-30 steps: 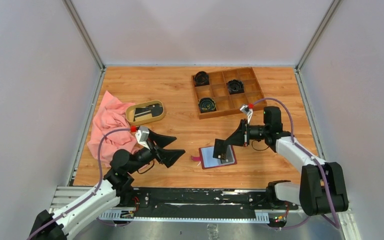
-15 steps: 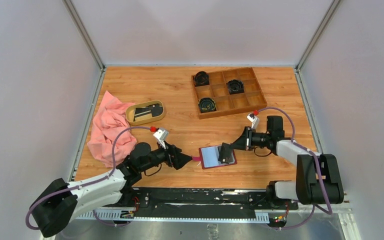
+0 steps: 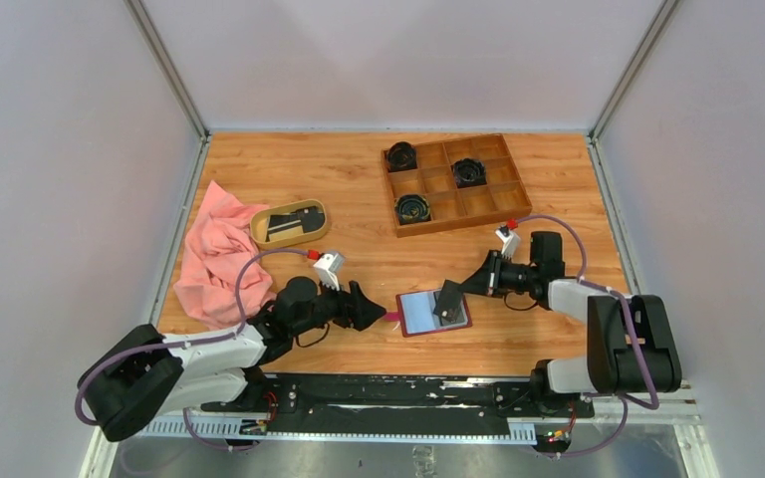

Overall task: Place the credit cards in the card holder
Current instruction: Insert the credit card into the card holder.

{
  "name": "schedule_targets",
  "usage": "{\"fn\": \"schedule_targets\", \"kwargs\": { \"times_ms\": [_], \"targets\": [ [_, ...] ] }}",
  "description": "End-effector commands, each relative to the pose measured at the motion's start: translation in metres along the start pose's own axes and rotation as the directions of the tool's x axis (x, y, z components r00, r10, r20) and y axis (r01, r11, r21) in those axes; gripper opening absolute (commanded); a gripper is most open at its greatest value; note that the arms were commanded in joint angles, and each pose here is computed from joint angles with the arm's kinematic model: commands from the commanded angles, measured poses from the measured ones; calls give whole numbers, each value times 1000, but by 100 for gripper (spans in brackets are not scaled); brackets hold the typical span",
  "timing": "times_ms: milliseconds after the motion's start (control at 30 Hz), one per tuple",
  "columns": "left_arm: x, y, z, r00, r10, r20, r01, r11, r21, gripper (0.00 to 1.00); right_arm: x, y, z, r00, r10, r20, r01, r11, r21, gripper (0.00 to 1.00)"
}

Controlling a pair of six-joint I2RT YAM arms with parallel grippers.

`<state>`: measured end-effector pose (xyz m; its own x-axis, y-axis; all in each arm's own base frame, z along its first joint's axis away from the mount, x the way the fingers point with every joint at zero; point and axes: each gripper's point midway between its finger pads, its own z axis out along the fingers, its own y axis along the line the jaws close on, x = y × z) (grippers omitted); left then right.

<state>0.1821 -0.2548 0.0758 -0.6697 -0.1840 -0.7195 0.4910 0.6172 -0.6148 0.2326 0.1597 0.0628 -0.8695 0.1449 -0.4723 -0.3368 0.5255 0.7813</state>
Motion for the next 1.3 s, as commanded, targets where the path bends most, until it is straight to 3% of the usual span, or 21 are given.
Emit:
{"fn": "schedule_targets", "kwargs": {
  "times_ms": [0,633,900,1067,1267],
  "targets": [
    [-9,-7,8,999,-34,28,34,999,9,81,4,-5,0,999,33,0,-33,999,1,0],
    [15,3,37,991,-119,-53,117,992,-48,55,10,5,5,993,112,-38,-115,988,-100,0],
    [28,5,46,987,-125,-98,119,991,-67,53,6,9,5,992,119,-46,-124,985,-122,0],
    [30,7,47,987,-125,-100,118,990,-76,52,11,-7,4,994,103,-47,-104,994,-21,0],
    [31,6,48,986,-131,-108,123,990,-75,52,16,-10,9,987,137,-79,-140,990,-27,0]
  ]
}}
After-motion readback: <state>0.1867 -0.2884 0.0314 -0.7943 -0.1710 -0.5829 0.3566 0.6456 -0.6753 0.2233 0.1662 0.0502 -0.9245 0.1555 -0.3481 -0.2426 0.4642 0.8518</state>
